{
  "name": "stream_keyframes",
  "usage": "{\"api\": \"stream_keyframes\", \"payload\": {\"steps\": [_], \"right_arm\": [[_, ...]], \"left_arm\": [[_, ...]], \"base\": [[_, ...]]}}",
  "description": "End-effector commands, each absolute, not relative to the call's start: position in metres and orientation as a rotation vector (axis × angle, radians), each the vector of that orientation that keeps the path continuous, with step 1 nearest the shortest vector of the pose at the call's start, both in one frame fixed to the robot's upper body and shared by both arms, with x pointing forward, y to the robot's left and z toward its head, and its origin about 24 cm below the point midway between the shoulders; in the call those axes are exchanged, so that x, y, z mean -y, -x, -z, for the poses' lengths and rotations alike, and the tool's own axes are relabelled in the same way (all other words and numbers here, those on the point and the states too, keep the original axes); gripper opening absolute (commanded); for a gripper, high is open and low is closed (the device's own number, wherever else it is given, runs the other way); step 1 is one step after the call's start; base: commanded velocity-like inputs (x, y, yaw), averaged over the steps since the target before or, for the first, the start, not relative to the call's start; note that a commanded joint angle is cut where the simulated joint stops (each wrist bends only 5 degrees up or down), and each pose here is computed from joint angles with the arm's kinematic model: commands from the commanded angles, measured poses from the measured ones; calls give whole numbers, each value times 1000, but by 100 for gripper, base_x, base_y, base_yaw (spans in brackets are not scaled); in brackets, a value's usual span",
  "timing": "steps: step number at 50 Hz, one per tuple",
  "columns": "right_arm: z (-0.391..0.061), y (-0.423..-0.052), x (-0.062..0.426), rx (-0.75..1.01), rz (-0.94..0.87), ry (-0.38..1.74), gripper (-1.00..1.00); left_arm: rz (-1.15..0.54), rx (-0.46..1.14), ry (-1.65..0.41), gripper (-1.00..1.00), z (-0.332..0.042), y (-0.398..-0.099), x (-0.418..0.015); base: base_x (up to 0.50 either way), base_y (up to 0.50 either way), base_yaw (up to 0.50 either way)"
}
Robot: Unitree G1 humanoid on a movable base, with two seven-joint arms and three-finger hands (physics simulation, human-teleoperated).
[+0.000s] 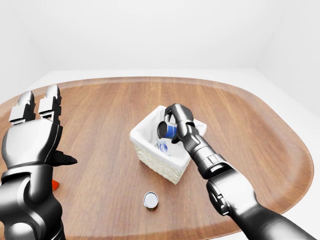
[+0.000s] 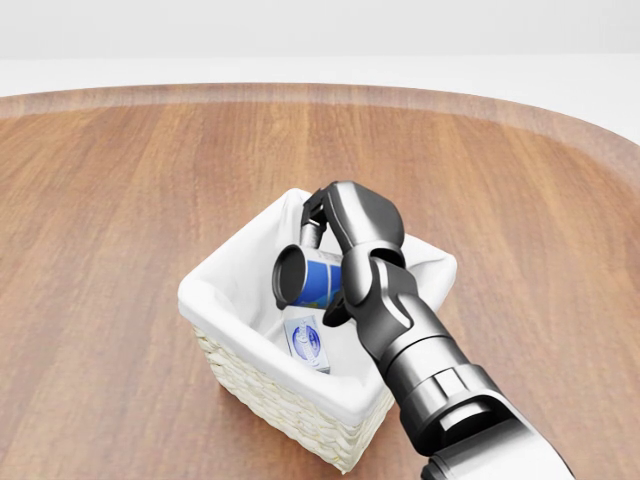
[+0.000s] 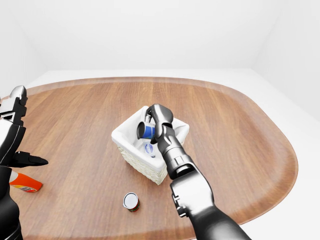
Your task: Pick up the alphabet soup and the cream cheese box, and put them in the basket.
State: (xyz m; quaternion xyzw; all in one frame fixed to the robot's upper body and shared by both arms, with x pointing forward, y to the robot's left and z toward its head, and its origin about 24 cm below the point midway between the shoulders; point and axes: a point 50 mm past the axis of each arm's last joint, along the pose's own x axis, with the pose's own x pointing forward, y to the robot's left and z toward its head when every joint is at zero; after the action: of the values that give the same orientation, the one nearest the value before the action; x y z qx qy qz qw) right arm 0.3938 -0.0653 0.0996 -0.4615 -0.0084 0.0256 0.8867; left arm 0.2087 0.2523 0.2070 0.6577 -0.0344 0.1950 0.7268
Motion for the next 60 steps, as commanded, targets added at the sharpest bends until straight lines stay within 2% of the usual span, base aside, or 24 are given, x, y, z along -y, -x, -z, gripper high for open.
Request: {"api": "stream_keyframes", "payload": {"steps": [1, 2, 3, 4, 5, 18, 36, 46, 60], "right_arm": [[-105, -396, 65, 23, -28, 924, -100], [-106, -396, 65, 26, -26, 921, -73], [-106, -396, 65, 27, -26, 919, -15], [-107, -396, 65, 28, -27, 919, 69], [-108, -397, 65, 31, -28, 914, 100], [-117, -399, 70, 61, 0, 894, 100], [-170, -380, 50, 344, -34, 864, 100], [-181, -370, 57, 446, 96, 846, 100], [-215, -337, 66, 637, 226, 691, 100]], "left_arm": [[-428, 74, -1457, 100, -208, -208, -252], [-428, 74, -1456, 100, -208, -208, -252], [-429, 74, -1454, 100, -208, -208, -252], [-429, 74, -1455, 100, -208, -208, -252], [-429, 74, -1457, 100, -208, -208, -252], [-431, 77, -1446, 100, -206, -209, -253], [-430, 72, -1453, 100, -207, -209, -252], [-430, 70, -1447, 100, -205, -209, -253], [-427, 64, -1448, 100, -204, -209, -253]], "base": [[0, 0, 0], [0, 0, 0], [0, 0, 0], [0, 0, 0], [0, 0, 0], [0, 0, 0], [0, 0, 0], [0, 0, 0], [0, 0, 0]]}}
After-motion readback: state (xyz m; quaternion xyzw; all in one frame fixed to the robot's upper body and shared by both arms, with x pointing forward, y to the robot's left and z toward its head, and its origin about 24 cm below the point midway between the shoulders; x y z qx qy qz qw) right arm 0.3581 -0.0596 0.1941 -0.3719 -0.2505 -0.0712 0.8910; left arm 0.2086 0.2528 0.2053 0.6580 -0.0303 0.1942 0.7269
